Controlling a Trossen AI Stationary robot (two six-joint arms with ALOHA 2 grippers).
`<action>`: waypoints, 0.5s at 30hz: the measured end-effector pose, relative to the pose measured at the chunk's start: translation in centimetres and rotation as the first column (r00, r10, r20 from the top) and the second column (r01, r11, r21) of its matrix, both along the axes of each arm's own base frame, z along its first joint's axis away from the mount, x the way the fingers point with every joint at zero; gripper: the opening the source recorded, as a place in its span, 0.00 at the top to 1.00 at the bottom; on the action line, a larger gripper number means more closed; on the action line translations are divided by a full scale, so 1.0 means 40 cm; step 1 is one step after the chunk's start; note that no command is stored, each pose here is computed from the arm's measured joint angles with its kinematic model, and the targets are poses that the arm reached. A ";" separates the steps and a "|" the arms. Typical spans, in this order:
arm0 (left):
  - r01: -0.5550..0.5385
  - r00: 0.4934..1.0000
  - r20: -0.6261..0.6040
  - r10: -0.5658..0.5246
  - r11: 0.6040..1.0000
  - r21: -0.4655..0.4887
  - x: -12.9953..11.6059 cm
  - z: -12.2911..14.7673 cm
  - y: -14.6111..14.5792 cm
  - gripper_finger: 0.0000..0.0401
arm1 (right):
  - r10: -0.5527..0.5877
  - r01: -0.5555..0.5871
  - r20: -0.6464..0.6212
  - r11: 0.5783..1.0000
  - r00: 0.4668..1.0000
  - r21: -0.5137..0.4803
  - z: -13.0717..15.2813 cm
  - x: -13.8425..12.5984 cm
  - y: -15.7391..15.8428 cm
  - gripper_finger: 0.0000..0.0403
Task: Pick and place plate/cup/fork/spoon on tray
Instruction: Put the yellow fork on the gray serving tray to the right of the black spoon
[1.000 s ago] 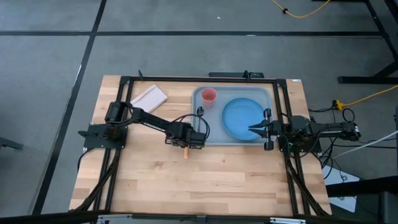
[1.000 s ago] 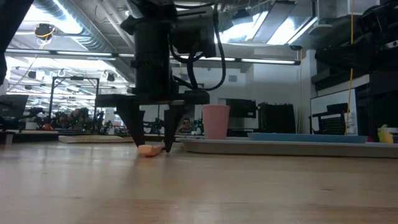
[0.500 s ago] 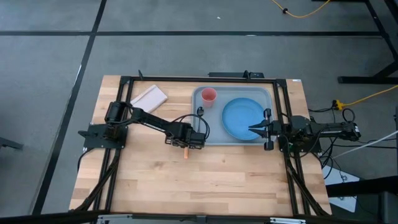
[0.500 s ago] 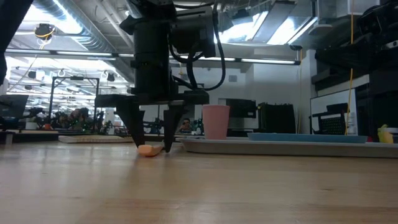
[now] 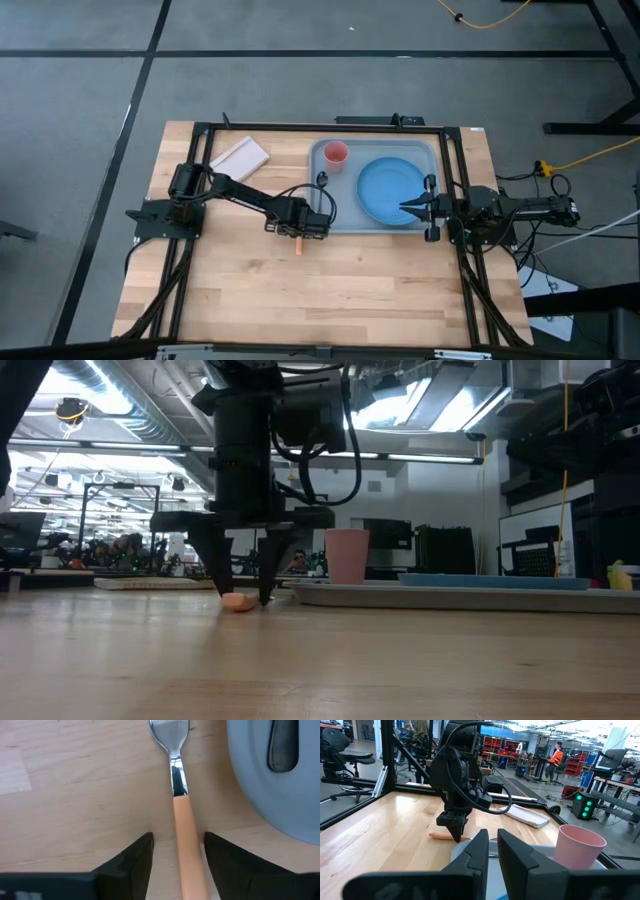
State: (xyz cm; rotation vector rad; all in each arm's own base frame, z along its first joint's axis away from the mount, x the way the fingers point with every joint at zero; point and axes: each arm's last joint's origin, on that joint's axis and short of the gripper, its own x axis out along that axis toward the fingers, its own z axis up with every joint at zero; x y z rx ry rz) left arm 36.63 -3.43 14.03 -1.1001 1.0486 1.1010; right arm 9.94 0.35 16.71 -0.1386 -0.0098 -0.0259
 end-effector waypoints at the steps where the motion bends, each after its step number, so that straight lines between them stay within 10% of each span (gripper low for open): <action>1: 0.000 1.000 -0.001 0.000 1.000 -0.001 0.000 0.000 0.000 0.58 | 0.000 0.000 0.000 1.000 1.000 0.000 0.000 0.000 0.000 0.89; 15: -0.006 1.000 0.007 0.006 1.000 -0.001 0.002 -0.001 0.000 0.89 | 0.000 0.000 0.000 1.000 1.000 0.000 0.000 0.000 0.000 0.89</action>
